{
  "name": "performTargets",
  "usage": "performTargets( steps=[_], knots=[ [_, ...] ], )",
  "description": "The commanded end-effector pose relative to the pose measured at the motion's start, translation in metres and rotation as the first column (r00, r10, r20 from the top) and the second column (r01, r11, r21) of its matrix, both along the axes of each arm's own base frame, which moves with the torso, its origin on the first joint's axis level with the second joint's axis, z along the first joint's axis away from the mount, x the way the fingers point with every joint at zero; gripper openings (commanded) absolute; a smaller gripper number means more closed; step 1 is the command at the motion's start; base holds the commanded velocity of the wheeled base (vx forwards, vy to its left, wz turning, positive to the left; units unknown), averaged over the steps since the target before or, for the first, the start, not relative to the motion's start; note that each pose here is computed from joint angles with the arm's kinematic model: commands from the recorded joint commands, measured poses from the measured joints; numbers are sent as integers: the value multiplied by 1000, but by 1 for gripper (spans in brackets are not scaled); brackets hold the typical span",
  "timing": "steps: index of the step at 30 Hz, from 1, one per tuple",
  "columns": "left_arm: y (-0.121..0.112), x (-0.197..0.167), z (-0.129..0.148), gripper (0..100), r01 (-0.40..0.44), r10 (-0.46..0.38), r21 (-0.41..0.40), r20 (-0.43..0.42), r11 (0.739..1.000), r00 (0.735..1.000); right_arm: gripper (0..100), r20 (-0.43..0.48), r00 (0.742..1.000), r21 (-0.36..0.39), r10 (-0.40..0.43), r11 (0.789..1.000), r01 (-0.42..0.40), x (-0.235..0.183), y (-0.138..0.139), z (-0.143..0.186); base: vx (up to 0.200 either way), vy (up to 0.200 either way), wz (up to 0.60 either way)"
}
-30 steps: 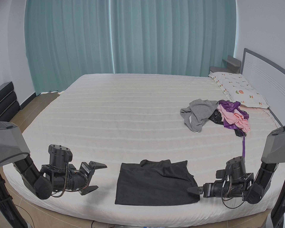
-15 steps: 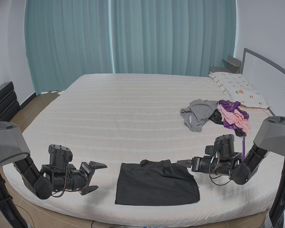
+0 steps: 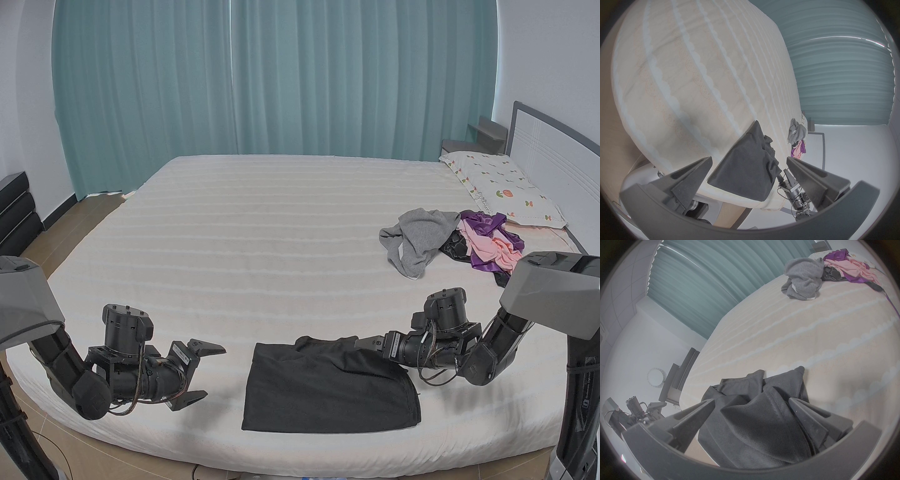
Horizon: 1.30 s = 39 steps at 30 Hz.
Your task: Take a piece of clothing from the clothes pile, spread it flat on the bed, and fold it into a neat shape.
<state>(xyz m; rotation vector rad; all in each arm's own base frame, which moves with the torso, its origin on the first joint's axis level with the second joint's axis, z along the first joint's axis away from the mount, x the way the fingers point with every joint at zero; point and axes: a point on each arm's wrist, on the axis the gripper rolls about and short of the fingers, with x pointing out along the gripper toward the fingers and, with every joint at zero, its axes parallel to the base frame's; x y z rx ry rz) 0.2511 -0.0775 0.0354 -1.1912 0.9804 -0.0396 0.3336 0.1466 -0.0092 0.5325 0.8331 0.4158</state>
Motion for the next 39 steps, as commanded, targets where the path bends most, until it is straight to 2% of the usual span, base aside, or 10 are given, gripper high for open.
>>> performTargets(
  steps=[1, 6, 9, 10, 16, 28, 39],
  knots=[
    [0, 0, 0, 100, -1, 1, 0, -1, 1000, 1000, 100, -16, 1000, -5, -5, 1000, 5, 1, -1, -7, 0, 0, 0],
    [0, 0, 0, 100, -1, 1, 0, -1, 1000, 1000, 100, -28, 1000, -9, -6, 1000, 6, 1, -1, -13, 0, 0, 0],
    [0, 0, -1, 100, -1, 1, 1, -2, 1000, 1000, 100, -46, 999, 14, -28, 999, 29, 2, -1, -12, 0, 0, 0],
    [0, 0, -1, 100, -1, 1, 1, -2, 1000, 1000, 0, -61, 997, 30, -42, 999, 44, 2, -1, -12, 0, 0, 0],
    [0, 0, -1, 100, -1, 1, 1, -2, 1000, 1000, 0, -69, 996, 37, -63, 997, 65, 1, -7, -9, 0, 0, 0],
    [0, 0, -1, 100, 0, 0, 2, -2, 1000, 1000, 0, -79, 981, 68, -176, 981, 181, 0, -41, 5, 0, 0, 0],
    [0, 0, -1, 100, 0, 0, 2, -2, 1000, 1000, 0, -95, 970, 39, -224, 973, 228, -10, -60, 8, 0, 0, 0]
  ],
)
